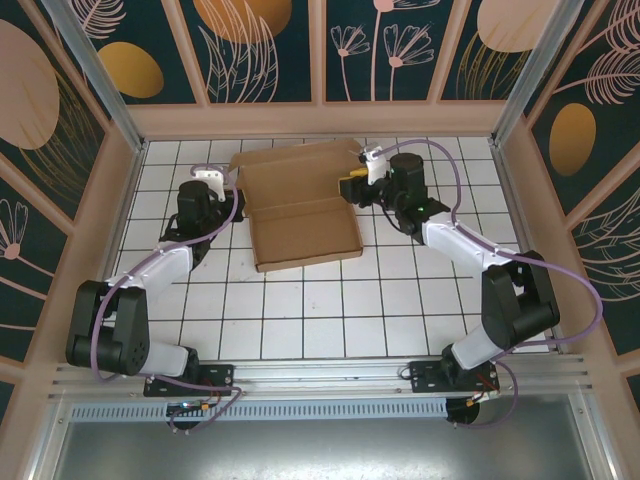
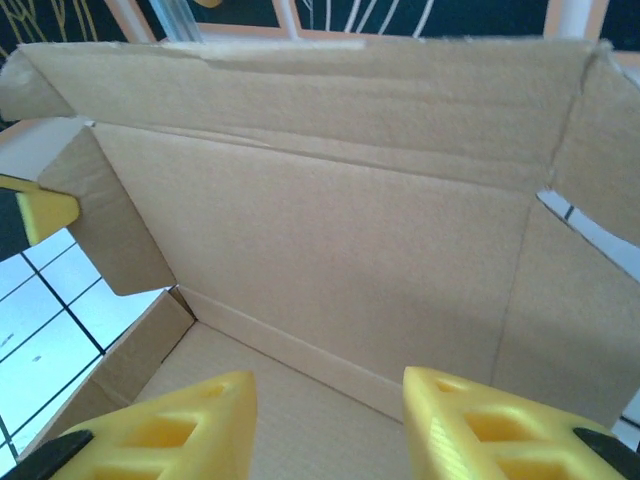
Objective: Fold the paper box
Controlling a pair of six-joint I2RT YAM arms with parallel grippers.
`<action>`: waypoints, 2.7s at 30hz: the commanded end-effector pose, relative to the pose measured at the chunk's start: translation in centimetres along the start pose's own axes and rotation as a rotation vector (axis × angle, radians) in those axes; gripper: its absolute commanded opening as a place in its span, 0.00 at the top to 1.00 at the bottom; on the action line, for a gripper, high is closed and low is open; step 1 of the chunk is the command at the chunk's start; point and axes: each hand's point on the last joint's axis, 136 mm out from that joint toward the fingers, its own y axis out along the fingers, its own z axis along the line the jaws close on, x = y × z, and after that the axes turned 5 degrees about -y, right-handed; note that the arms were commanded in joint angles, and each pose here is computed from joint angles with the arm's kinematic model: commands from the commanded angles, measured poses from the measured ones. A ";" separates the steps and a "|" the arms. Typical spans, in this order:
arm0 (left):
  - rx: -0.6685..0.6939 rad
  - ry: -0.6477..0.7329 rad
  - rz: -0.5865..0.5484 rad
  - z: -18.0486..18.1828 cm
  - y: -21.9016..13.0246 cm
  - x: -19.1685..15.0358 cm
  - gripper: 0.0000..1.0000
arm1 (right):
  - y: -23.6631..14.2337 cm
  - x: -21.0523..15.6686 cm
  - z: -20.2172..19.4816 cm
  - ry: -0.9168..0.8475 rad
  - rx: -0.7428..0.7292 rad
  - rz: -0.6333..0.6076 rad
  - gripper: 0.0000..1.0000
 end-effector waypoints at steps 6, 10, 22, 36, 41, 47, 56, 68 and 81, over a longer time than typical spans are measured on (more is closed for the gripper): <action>-0.063 0.020 -0.057 -1.2 -0.2 1.5 0.96 | -1.8 -0.5 -0.6 -0.142 -0.025 -0.025 0.55; -0.067 0.010 -0.018 -1.2 0.6 1.0 0.97 | -2.8 -0.4 -1.7 -0.128 -0.091 -0.062 0.43; -0.111 -0.015 0.021 -2.0 0.7 0.6 0.98 | -6.5 -0.6 -3.0 -0.176 -0.196 -0.208 0.33; -0.145 -0.037 0.026 -2.5 0.6 0.4 0.98 | -7.7 -2.6 -6.9 -0.135 -0.269 -0.172 0.38; -0.148 -0.033 0.028 -2.6 0.9 0.6 0.98 | -6.9 -3.1 -6.3 -0.196 -0.187 -0.171 0.35; -0.159 -0.042 0.041 -2.7 1.3 0.3 0.98 | -6.1 -4.5 -7.7 -0.222 -0.153 -0.124 0.30; -0.161 -0.030 0.055 -2.7 1.4 0.1 0.99 | -3.5 -3.8 -10.6 -0.241 -0.131 -0.107 0.29; -0.156 -0.007 0.081 -2.6 1.7 -0.2 1.00 | 1.8 -1.0 -12.6 -0.260 0.052 -0.127 0.30; -0.168 -0.003 0.087 -2.8 2.4 0.3 1.00 | 3.5 -2.7 -10.3 -0.254 0.180 -0.042 0.72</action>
